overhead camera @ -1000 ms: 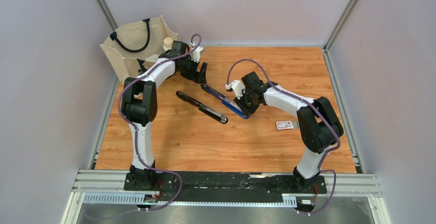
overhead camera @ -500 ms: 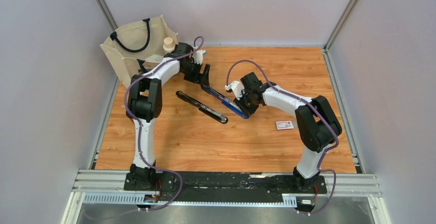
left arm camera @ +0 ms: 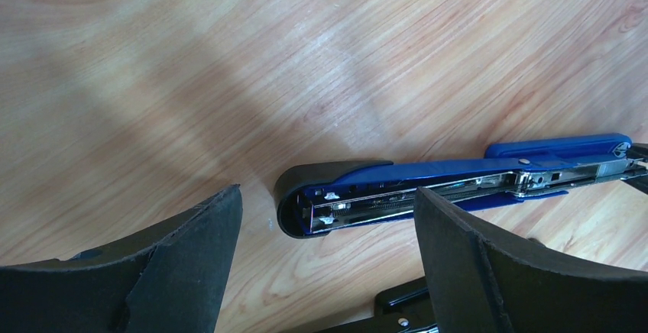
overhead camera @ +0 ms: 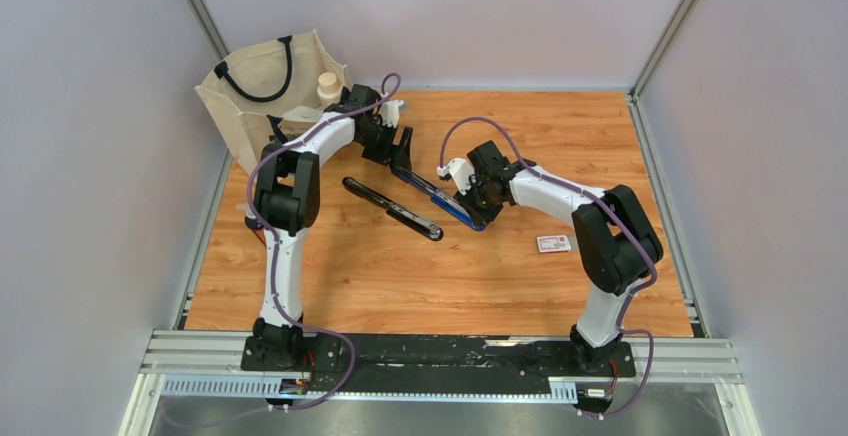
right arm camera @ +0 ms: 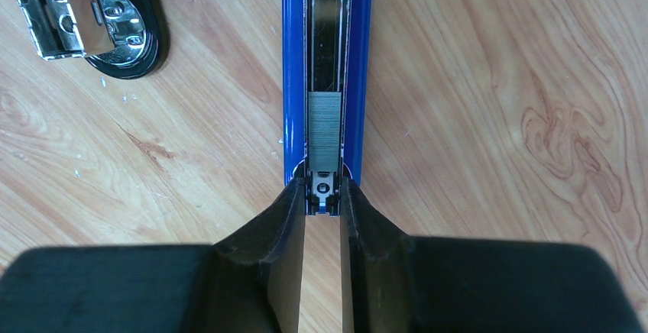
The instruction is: Load the staples into the stapler
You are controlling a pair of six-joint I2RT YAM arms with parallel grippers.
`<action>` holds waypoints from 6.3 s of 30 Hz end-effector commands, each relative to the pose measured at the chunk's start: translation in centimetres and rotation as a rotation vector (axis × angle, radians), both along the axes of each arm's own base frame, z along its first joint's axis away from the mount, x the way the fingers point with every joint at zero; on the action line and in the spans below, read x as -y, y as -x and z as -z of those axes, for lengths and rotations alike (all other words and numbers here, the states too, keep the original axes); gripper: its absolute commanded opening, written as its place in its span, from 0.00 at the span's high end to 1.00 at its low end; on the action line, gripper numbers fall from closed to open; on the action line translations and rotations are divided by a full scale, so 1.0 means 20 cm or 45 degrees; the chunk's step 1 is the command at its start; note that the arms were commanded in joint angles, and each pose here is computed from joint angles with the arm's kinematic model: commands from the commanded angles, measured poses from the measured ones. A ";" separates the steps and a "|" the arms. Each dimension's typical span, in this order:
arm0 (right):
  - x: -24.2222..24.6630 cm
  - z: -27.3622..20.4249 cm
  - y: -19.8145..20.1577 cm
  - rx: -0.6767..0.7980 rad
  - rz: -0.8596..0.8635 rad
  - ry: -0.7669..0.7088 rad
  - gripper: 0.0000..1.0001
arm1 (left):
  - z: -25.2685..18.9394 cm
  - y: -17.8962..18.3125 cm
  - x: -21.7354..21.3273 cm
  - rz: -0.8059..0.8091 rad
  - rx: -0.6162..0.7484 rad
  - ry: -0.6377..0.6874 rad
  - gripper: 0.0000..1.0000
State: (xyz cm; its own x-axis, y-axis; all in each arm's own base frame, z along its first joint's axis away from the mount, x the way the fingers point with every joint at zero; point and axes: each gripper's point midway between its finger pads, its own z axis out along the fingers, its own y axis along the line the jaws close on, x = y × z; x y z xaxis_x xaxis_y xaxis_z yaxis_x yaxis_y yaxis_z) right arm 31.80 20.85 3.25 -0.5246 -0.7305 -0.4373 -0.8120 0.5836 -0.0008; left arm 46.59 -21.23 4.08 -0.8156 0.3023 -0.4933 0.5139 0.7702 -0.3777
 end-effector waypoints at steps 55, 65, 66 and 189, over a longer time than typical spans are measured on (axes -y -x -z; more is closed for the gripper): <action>0.03 0.11 -0.01 -0.050 0.006 0.086 0.88 | -0.62 0.29 0.41 0.126 0.027 0.343 0.29; 0.01 0.10 -0.04 0.011 0.010 0.044 0.88 | -0.73 0.39 0.50 0.188 0.051 0.380 0.29; 0.01 0.09 -0.05 0.025 0.011 0.033 0.88 | -0.73 0.40 0.51 0.191 0.053 0.382 0.29; -0.61 -0.28 0.08 0.201 -0.365 -0.300 0.53 | -0.45 0.48 -0.64 -0.248 0.086 0.242 0.14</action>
State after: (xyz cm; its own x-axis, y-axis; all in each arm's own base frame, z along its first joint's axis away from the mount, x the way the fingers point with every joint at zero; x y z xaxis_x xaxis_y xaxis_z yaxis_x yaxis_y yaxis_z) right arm 28.96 30.73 7.25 -0.2607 -0.7383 -0.6220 -0.9451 0.3266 0.0084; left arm 36.22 -8.74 13.23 -0.8330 0.0232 -0.5528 0.3641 0.7752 -0.5162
